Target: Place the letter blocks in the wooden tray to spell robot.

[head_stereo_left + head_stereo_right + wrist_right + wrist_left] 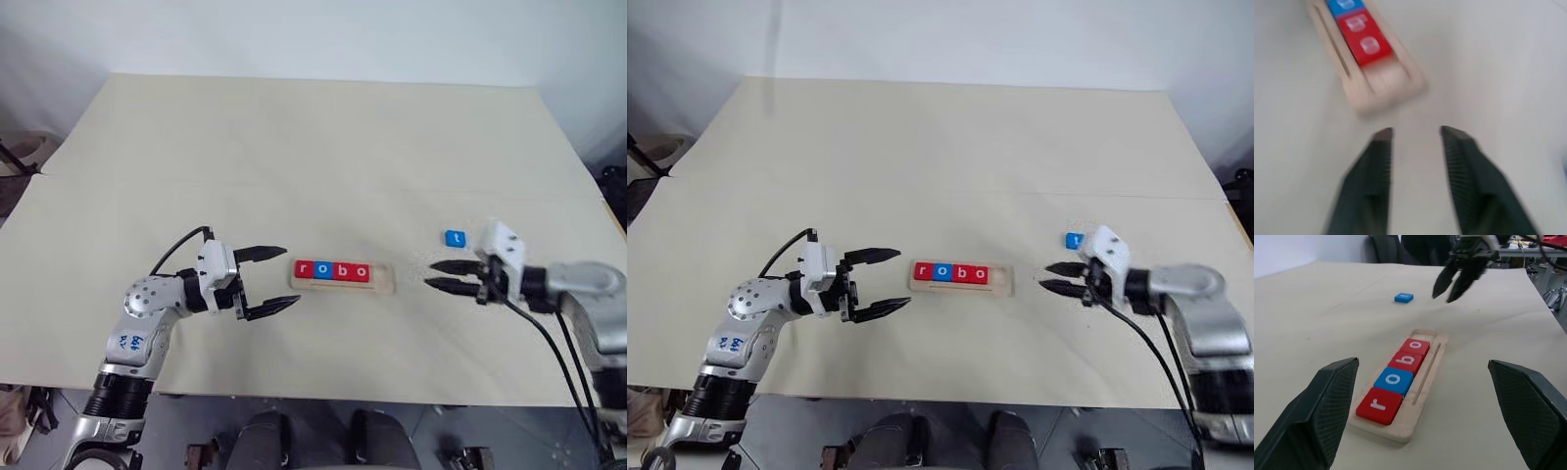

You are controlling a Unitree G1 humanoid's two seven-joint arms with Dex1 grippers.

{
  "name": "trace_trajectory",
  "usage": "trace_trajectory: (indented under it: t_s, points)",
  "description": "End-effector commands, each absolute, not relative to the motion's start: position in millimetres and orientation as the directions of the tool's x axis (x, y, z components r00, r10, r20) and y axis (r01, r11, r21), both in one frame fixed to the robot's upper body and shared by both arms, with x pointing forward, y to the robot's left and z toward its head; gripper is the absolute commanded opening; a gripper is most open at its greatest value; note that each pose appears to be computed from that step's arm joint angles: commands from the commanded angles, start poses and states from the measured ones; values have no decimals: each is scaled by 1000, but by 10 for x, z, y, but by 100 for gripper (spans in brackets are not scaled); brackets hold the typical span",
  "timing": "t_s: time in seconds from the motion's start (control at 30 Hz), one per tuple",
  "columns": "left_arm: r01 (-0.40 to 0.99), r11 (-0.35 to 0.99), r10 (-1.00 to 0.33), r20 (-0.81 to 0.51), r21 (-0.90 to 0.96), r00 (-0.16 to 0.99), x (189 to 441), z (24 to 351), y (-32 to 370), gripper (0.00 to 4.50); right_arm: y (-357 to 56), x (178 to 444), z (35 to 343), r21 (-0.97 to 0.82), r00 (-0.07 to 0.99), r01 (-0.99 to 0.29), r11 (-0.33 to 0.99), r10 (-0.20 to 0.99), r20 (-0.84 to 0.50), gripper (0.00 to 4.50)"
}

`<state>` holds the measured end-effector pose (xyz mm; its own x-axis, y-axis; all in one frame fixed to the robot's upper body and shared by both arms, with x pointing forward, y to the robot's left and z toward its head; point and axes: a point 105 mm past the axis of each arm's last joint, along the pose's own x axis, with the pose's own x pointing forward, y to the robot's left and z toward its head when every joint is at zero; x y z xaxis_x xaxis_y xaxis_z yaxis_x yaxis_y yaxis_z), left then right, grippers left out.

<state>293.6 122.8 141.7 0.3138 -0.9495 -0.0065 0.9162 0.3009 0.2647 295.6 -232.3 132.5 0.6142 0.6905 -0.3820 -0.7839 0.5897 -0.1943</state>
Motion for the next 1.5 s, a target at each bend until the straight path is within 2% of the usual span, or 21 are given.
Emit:
trace_trajectory:
  t_s: [0.03, 0.17, 0.2, 0.33, 0.53, 0.67, 1.0, 1.17, 1.33, 1.4, 1.5]
  points:
    - [914, 285, -955, 6, 289, 296, 2941, 1456, 1217, 450, -2656, 2826, 1499, -273, 811, -586, 763, 556, -183, 302]
    - [913, 301, -951, 16, 275, 308, 3008, 1445, 1227, 450, -2801, 2509, 1359, -243, 868, -497, 833, 480, -129, 444]
    - [913, 300, -951, 17, 274, 308, 3016, 1444, 1222, 450, -2828, 2460, 1325, -236, 881, -474, 849, 457, -122, 448]
    - [919, 285, -956, 18, 273, 292, 3036, 1449, 1196, 450, -2880, 2360, 1209, -213, 919, -394, 894, 382, -97, 448]
    - [919, 273, -960, 16, 285, 280, 3067, 1478, 1183, 450, -2762, 2486, 1224, -203, 921, -389, 899, 381, -79, 448]
    - [916, 270, -960, 18, 295, 278, 3066, 1501, 1175, 450, -2733, 2788, 1341, -163, 938, -344, 925, 333, -90, 448]
    - [903, 292, -954, 24, 315, 300, 3027, 1526, 1204, 450, -2681, 3485, 1471, 48, 958, -113, 992, 122, -261, 448]
    - [898, 305, -950, 30, 316, 312, 3005, 1536, 1200, 450, -2639, 3674, 1424, 77, 952, -27, 997, 49, -302, 448]
    - [896, 313, -947, 32, 315, 319, 2978, 1535, 1195, 450, -2538, 3722, 1283, 89, 938, -32, 996, 61, -342, 448]
    - [894, 318, -945, 32, 315, 325, 2972, 1535, 1205, 450, -2540, 3714, 1218, 85, 932, -11, 996, 41, -361, 410]
    - [892, 324, -943, 32, 314, 331, 2969, 1535, 1220, 450, -2528, 3714, 1210, 78, 934, 1, 997, 27, -356, 329]
